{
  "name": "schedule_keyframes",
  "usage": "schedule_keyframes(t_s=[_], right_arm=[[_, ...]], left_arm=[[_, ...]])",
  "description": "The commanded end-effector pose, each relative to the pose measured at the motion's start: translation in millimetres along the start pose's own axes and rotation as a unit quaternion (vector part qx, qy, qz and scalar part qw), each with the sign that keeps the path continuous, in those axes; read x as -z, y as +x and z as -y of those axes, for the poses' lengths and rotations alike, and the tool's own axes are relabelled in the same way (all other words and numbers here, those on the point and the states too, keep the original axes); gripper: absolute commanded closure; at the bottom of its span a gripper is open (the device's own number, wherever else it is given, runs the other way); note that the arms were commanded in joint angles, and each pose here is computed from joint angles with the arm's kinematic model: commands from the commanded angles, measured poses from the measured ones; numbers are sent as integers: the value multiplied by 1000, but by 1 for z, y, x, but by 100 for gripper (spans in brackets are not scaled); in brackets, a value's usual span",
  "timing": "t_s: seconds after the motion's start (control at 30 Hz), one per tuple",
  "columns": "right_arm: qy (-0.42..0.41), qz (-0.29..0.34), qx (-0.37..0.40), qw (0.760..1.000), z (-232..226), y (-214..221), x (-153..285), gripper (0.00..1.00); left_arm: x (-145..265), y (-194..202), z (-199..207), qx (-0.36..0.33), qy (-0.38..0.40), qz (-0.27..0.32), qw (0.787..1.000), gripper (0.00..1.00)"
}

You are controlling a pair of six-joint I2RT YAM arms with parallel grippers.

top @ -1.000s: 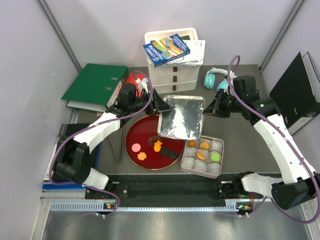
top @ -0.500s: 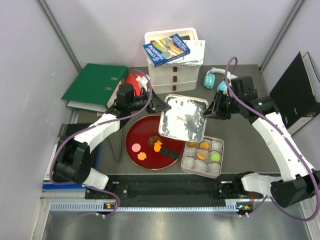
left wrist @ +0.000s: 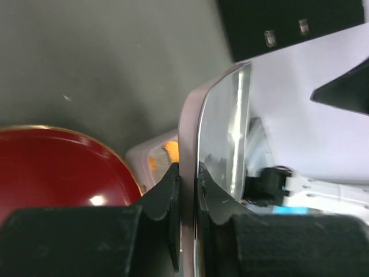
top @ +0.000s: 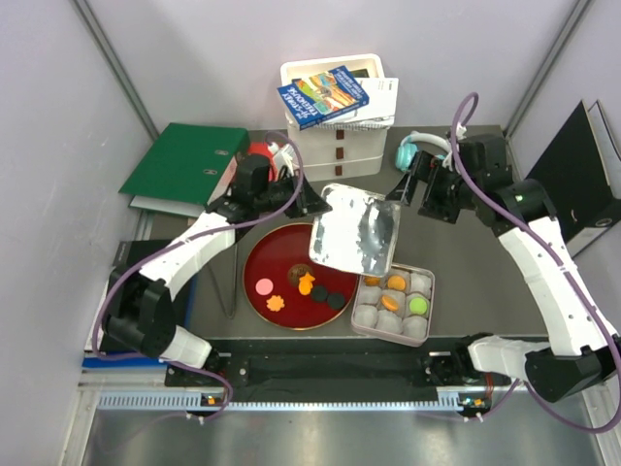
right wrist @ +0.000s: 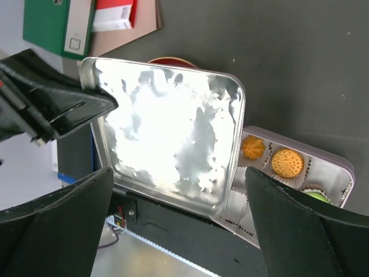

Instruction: Pack the cookies

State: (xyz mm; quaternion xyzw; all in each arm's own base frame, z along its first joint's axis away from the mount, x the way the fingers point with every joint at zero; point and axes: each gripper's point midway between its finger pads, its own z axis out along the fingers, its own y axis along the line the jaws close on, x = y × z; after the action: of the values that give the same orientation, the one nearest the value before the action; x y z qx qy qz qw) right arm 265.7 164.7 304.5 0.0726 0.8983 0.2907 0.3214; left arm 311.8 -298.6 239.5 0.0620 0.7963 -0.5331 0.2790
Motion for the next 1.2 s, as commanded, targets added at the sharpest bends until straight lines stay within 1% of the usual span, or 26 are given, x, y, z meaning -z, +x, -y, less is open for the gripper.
schedule_keyframes(t_s=[0.0, 0.03, 0.07, 0.1, 0.13, 0.17, 0.2, 0.23, 0.3, 0.4, 0.47, 0.5, 0.53, 0.57, 0.63, 0.67, 0.7, 0.73, 0.77, 0.83, 0.9, 0.93, 0.97, 1.0, 1.03, 1.17], right_arm=[[33, 52, -11, 998, 5, -17, 14, 4], [37, 56, -12, 998, 6, -17, 16, 5], [44, 62, -16, 997, 9, -20, 17, 5], [47, 69, -20, 996, 10, -23, 19, 5], [46, 74, -23, 996, 9, -25, 21, 5], [48, 79, -28, 995, 11, -29, 22, 5], [41, 77, -33, 996, 9, -30, 24, 5], [39, 76, -38, 996, 10, -31, 24, 5], [32, 66, -59, 996, 14, -32, 22, 5], [21, 61, -77, 995, 16, -32, 20, 5], [17, 60, -82, 995, 15, -31, 19, 6], [15, 58, -84, 995, 15, -30, 18, 6], [12, 57, -84, 995, 14, -31, 17, 7], [6, 51, -84, 995, 12, -29, 15, 7], [-8, 36, -84, 996, 8, -27, 9, 7], [-33, 29, -81, 996, -1, -27, 7, 7], [-39, 18, -87, 995, -1, -24, 1, 7], [-47, 14, -91, 995, -4, -24, -3, 7], [-59, 5, -95, 994, -7, -23, -6, 7], [-66, -4, -100, 993, -8, -23, -14, 7], [-77, -11, -103, 992, -10, -22, -21, 6], [-82, -15, -104, 991, -11, -23, -25, 7], [-90, -22, -106, 990, -13, -22, -27, 7], [-94, -22, -105, 990, -14, -23, -29, 7], [-99, -19, -103, 990, -17, -26, -31, 6], [-127, -8, -97, 987, -27, -36, -31, 6]], left_arm=[[11, -25, 0, -155, -133, 31, 978, 100], [11, -28, 13, -182, -143, 35, 972, 100], [16, -29, 8, -210, -175, 35, 961, 100], [23, -39, 6, -228, -212, 59, 948, 100], [22, -41, 17, -251, -220, 68, 940, 100], [27, -45, 19, -279, -240, 77, 927, 100], [38, -58, 19, -298, -284, 110, 905, 100], [36, -53, 35, -324, -283, 115, 895, 100], [42, -56, 42, -377, -320, 131, 859, 100], [50, -54, 46, -438, -392, 149, 795, 100], [64, -47, 55, -485, -435, 161, 741, 100], [64, -54, 72, -487, -429, 205, 732, 100], [62, -38, 74, -510, -433, 204, 715, 100], [74, -43, 80, -541, -454, 207, 677, 100], [71, -35, 93, -552, -453, 235, 659, 100], [73, -33, 91, -577, -474, 217, 628, 100], [70, -29, 91, -591, -479, 211, 614, 100], [65, -23, 98, -592, -469, 233, 613, 100], [63, -19, 99, -633, -482, 207, 569, 100], [64, -12, 114, -667, -474, 230, 527, 100], [53, -2, 116, -698, -464, 235, 492, 100], [53, -1, 118, -725, -471, 221, 451, 100], [51, 1, 119, -721, -472, 242, 445, 100], [47, 5, 122, -737, -464, 245, 425, 100], [47, 7, 124, -751, -468, 241, 398, 100], [36, 22, 126, -783, -442, 237, 369, 100]])
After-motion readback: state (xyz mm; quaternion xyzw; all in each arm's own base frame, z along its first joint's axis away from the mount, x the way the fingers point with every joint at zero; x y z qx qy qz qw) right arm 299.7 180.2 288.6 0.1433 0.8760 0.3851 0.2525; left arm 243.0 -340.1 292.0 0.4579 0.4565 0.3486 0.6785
